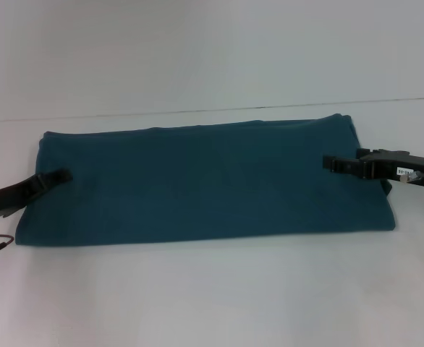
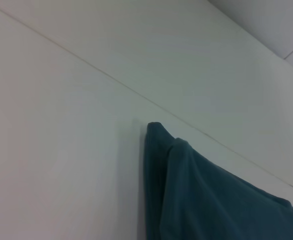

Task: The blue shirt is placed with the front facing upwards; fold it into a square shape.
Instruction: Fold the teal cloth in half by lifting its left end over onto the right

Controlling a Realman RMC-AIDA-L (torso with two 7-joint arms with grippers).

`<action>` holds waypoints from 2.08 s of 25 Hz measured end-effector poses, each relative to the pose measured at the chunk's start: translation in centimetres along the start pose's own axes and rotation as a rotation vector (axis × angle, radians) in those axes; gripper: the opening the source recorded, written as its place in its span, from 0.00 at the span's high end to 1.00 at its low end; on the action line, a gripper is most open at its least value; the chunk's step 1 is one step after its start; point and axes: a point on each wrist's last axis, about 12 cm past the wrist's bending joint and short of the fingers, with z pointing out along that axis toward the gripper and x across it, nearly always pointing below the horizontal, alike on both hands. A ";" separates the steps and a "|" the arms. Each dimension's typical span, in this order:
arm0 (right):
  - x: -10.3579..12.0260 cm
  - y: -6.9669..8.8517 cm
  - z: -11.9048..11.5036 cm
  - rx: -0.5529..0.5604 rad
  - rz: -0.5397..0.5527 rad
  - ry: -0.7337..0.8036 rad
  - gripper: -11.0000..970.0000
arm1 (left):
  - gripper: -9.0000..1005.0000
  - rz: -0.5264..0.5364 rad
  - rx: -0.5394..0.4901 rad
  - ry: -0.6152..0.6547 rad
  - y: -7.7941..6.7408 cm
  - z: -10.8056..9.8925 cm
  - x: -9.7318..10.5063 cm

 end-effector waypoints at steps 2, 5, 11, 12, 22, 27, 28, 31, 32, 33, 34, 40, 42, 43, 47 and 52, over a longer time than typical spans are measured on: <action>0.0 0.0 0.0 0.001 0.001 0.000 0.04 | 0.18 -0.005 0.004 0.002 0.0 0.0 0.0; 0.1 0.0 0.0 0.001 0.001 0.001 0.04 | 0.18 -0.010 0.006 0.004 0.0 -0.1 -0.2; 0.0 0.0 0.0 0.000 0.000 0.000 0.04 | 0.19 -0.023 0.003 0.010 0.2 -0.2 -0.1; 0.0 0.0 0.0 0.000 0.000 0.000 0.04 | 0.19 -0.026 0.003 0.011 0.3 -0.2 -0.1; 0.0 0.0 0.0 -0.001 -0.001 0.000 0.04 | 0.37 0.003 -0.006 0.040 0.3 -0.2 0.2; 0.0 0.0 0.0 -0.001 0.000 0.000 0.04 | 0.61 0.014 -0.006 0.037 0.2 -0.2 0.0; 0.0 0.0 0.0 0.000 0.000 0.000 0.04 | 0.65 0.018 -0.006 0.036 0.2 -0.2 0.0; 0.0 0.0 0.0 0.000 0.000 0.000 0.04 | 0.78 0.030 -0.002 0.033 0.1 -0.2 -0.1; 0.0 0.0 0.0 0.000 0.001 0.000 0.04 | 0.83 0.034 -0.001 0.032 0.0 -0.2 -0.1; 0.0 0.0 0.0 0.000 0.001 0.001 0.04 | 0.87 0.042 0.003 0.032 0.0 -0.2 -0.2; 0.1 0.0 0.0 -0.002 0.001 0.003 0.04 | 0.88 0.042 0.003 0.032 0.0 -0.2 -0.2; 0.2 0.4 0.4 -0.015 -0.008 0.017 0.04 | 0.94 0.049 0.019 0.029 -0.1 -0.5 -0.2; 0.1 0.5 0.5 -0.018 -0.010 0.017 0.04 | 0.94 0.057 0.034 0.018 -0.4 -0.7 -0.4; 0.1 0.5 0.5 -0.018 -0.011 0.017 0.04 | 0.94 0.062 0.042 0.012 -0.6 -0.7 -0.5; 0.1 0.6 0.6 -0.020 -0.012 0.017 0.04 | 0.94 0.072 0.077 0.013 -1.6 -0.7 -0.5; 0.1 0.6 0.5 -0.019 -0.010 0.019 0.04 | 0.94 0.091 0.120 0.026 -3.0 -0.2 -0.5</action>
